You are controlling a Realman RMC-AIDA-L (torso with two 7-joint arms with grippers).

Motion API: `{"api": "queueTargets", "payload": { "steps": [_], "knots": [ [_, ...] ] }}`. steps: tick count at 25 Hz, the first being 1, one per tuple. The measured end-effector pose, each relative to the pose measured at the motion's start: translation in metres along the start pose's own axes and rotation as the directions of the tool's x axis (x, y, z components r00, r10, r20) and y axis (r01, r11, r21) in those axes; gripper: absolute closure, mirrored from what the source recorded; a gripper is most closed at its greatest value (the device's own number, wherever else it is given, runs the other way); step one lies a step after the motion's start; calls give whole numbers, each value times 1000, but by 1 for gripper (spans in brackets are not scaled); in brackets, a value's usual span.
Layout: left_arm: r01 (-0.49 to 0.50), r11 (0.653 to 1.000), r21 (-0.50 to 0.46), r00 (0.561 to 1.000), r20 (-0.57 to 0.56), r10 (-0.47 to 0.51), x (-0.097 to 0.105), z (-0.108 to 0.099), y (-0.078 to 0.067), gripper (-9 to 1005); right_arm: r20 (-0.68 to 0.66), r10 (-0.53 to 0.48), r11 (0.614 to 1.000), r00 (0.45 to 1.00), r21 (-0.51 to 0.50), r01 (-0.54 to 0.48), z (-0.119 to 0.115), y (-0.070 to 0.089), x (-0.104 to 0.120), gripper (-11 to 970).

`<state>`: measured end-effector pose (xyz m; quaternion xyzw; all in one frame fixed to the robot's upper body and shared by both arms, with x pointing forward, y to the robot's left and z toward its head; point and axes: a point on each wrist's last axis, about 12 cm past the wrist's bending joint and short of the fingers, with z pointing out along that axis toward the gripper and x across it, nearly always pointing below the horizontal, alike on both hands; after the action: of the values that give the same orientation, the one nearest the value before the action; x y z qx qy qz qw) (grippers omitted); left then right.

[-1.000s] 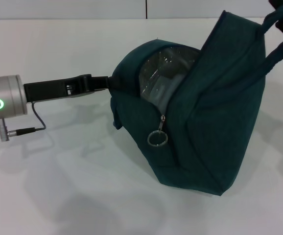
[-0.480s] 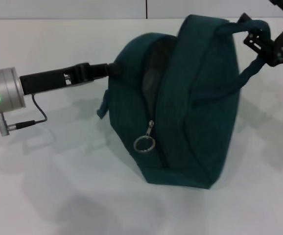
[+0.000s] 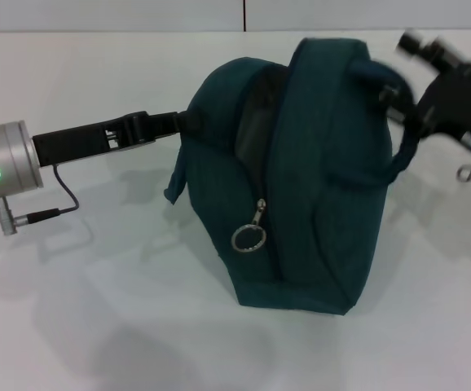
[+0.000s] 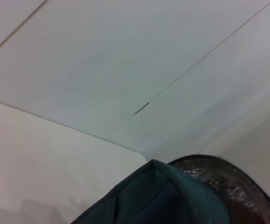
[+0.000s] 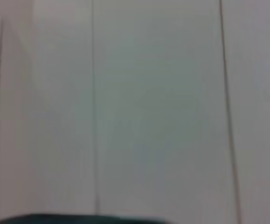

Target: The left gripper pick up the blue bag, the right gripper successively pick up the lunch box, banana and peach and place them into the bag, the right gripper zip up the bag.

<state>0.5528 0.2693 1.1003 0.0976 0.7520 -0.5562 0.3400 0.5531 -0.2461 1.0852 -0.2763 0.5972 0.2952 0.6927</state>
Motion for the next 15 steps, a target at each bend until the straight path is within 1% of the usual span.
{"api": "queueTargets", "payload": {
  "steps": [3,6,9,11,13,15],
  "knots": [
    [2,1000,0,1000,5,-2,2,0,1,941,-53,76,995,996,-62,-79,-7,8,7,204],
    [5,1000,2,1000,11,-5,4,0,1,941,-11,112,986,994,-122,-112,-24,18,5,204],
    [6,1000,3,1000,15,-6,4,0,1,941,33,160,975,987,-161,-153,-41,17,-5,205],
    [9,1000,10,1000,25,-9,5,1,0,941,71,174,973,982,-164,-161,-51,13,-10,205],
    [10,1000,22,999,35,-11,5,3,-1,941,118,169,973,978,-176,-147,-59,13,-15,205],
    [11,1000,28,999,39,-12,5,3,-2,941,160,165,963,973,-238,-124,-62,18,-21,205]
  ]
}}
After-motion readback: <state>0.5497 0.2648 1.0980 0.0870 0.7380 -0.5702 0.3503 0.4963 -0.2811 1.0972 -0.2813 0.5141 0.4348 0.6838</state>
